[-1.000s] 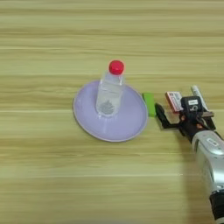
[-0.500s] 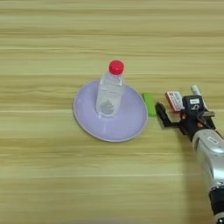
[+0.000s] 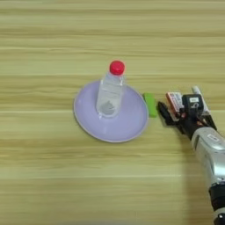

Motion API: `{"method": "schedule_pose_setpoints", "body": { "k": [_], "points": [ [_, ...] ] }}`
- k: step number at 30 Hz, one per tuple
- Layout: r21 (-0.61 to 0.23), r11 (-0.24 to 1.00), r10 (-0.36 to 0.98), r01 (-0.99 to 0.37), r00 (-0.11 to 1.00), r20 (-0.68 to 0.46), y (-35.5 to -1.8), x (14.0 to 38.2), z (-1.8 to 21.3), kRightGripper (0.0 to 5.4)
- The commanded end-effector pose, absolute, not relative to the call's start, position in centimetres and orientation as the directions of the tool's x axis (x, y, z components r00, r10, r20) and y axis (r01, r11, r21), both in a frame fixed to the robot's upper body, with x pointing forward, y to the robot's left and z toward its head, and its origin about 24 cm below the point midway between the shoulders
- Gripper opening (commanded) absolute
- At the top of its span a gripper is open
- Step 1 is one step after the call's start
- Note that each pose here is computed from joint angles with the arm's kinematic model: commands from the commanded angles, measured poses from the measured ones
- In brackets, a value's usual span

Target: Move the objects on the table

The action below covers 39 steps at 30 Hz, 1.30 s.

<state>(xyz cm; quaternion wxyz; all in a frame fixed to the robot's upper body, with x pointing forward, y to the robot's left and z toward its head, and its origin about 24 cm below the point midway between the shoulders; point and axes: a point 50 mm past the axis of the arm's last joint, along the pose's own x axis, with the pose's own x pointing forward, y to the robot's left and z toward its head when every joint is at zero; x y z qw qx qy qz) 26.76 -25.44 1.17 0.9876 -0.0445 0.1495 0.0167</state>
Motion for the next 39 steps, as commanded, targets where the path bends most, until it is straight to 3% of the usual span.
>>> {"method": "schedule_pose_setpoints", "body": {
  "k": [1,14,39],
  "points": [
    [-0.110,0.993,-0.001,-0.033,0.954,-0.300,-26.20,27.23,1.97,3.70],
    [-0.110,0.993,0.000,-0.034,0.955,-0.297,-26.22,27.21,2.12,2.12],
    [-0.110,0.993,-0.001,-0.032,0.957,-0.289,-26.30,27.12,2.32,2.10]
  ]
}}
